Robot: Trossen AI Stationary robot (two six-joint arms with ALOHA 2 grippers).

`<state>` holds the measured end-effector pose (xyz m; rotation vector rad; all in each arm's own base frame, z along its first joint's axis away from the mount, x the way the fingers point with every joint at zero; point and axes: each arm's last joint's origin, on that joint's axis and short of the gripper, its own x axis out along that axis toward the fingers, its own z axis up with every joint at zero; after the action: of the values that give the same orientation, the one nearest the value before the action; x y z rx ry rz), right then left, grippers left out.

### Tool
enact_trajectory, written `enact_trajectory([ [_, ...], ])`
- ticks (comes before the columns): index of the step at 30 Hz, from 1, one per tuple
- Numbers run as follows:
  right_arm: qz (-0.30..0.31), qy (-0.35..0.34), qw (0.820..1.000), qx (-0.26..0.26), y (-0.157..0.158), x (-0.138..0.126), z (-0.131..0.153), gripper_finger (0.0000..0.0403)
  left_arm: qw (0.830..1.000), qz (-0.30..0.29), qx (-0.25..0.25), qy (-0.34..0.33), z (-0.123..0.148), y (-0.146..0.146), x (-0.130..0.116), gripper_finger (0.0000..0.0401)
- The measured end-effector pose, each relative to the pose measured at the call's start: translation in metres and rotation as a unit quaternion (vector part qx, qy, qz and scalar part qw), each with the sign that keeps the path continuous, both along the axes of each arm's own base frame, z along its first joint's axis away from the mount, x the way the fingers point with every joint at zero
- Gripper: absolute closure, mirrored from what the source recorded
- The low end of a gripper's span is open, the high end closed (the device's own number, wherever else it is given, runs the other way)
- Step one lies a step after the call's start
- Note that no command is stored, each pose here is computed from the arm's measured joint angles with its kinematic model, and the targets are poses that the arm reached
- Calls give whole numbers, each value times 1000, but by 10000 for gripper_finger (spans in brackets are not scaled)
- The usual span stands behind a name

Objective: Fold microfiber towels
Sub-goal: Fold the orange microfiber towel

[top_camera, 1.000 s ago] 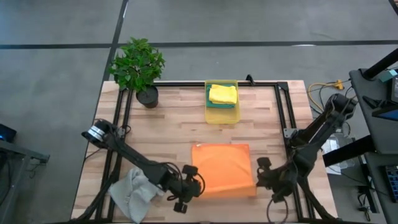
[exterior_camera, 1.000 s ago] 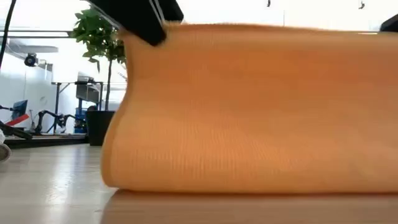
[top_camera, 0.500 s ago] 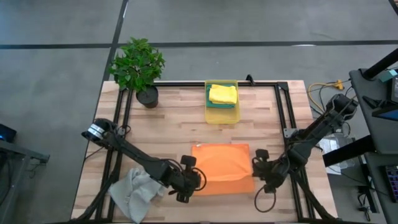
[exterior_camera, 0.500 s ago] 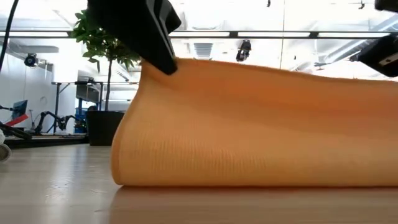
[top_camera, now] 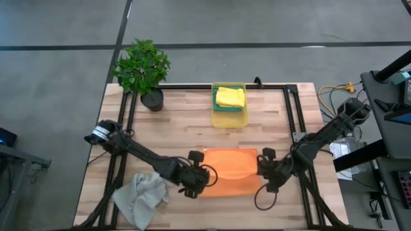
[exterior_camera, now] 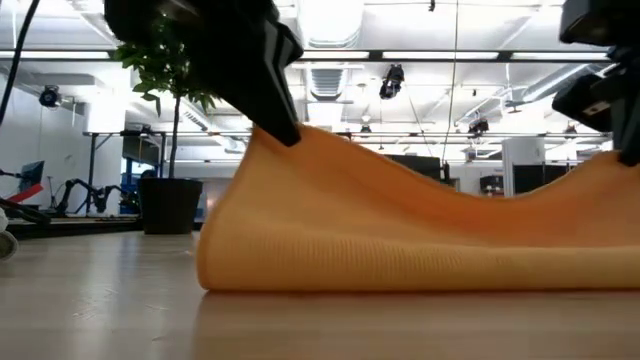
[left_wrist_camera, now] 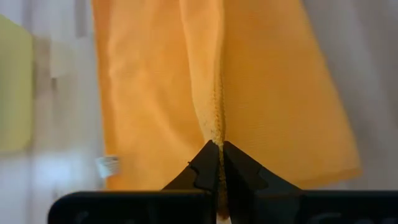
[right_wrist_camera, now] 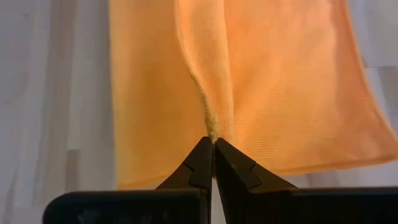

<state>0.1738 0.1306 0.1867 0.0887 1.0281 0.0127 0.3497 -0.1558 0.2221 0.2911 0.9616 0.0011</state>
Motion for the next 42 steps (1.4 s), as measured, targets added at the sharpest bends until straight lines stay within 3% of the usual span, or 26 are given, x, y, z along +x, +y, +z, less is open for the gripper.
enact_trajectory([
  [15, -60, 20, 998, -19, -27, 13, -2, 394, 998, 29, 35, 31, -17, 51, 11, 401],
  [28, -114, 48, 992, -34, -51, 18, -4, 394, 998, 38, 34, 35, -39, 60, 5, 401],
  [42, -142, 66, 987, -35, -56, 15, -8, 394, 996, 67, 48, 32, -44, 78, 9, 401],
])
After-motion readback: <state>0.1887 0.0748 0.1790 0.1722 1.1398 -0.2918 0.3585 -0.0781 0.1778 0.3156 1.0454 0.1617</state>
